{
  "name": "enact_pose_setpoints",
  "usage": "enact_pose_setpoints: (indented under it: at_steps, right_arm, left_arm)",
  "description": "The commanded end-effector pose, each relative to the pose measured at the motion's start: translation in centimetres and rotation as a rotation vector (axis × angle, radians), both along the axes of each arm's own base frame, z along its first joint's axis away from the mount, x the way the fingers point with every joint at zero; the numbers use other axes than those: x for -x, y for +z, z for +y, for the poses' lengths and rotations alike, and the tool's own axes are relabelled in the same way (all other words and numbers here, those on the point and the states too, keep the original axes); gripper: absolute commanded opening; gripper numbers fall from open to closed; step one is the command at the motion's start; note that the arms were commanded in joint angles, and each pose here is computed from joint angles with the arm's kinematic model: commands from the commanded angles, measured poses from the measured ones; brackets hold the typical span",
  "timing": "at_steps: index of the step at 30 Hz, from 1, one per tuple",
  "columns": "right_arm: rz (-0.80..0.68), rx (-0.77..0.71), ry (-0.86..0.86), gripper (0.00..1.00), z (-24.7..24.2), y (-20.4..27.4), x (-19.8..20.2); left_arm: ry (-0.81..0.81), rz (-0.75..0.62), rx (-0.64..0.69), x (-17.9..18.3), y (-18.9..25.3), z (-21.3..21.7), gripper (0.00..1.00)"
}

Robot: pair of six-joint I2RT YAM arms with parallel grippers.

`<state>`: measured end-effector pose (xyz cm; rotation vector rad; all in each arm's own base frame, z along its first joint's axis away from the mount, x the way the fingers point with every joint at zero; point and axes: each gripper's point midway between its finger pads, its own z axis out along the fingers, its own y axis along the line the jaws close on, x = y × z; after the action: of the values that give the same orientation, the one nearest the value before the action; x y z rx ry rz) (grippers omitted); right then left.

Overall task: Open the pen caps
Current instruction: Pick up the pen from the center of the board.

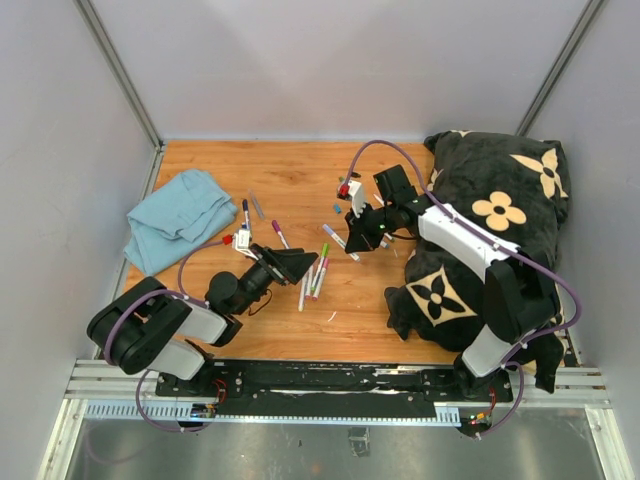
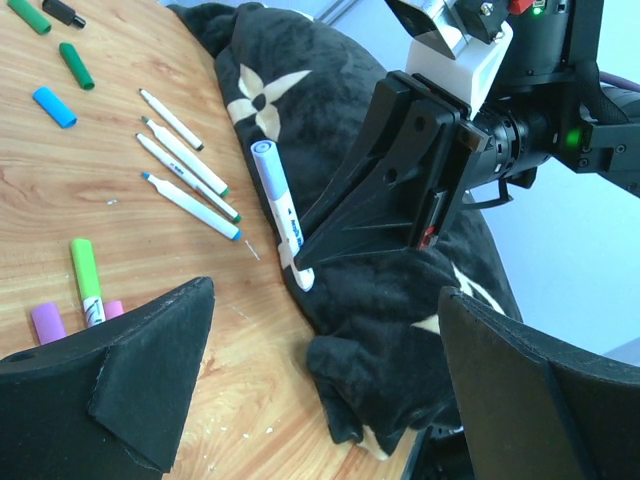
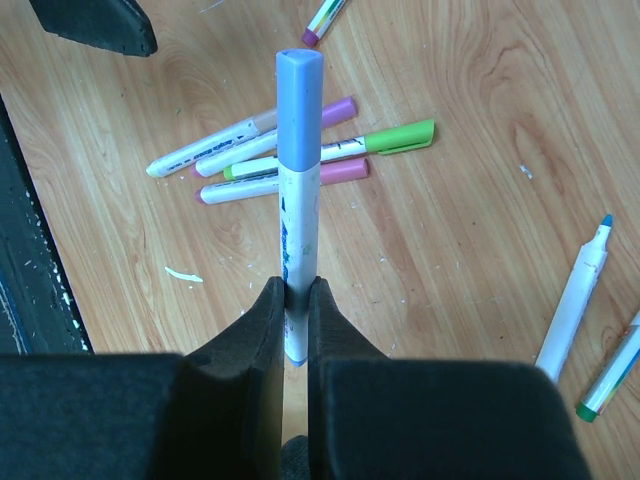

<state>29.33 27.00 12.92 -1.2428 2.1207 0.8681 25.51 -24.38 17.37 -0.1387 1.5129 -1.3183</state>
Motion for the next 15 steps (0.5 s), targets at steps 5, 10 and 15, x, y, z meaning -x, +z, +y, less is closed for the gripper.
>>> enact_pose_setpoints:
  at_steps: [5,10,15]
  right_arm:
    - [0.008,-0.053,-0.007,0.01,-0.33,1.26,0.18]
    - [0.012,-0.06,-0.004,0.01,-0.25,1.38,0.31]
    - [0.017,-0.072,0.005,0.01,-0.11,1.54,0.52]
  left_arm:
    - [0.029,-0.048,0.029,-0.17,1.25,0.37,0.97]
    - [0.027,-0.05,0.049,-0.18,1.42,0.47,0.98]
    - [0.015,-0.057,0.078,-0.19,1.74,0.35,0.98]
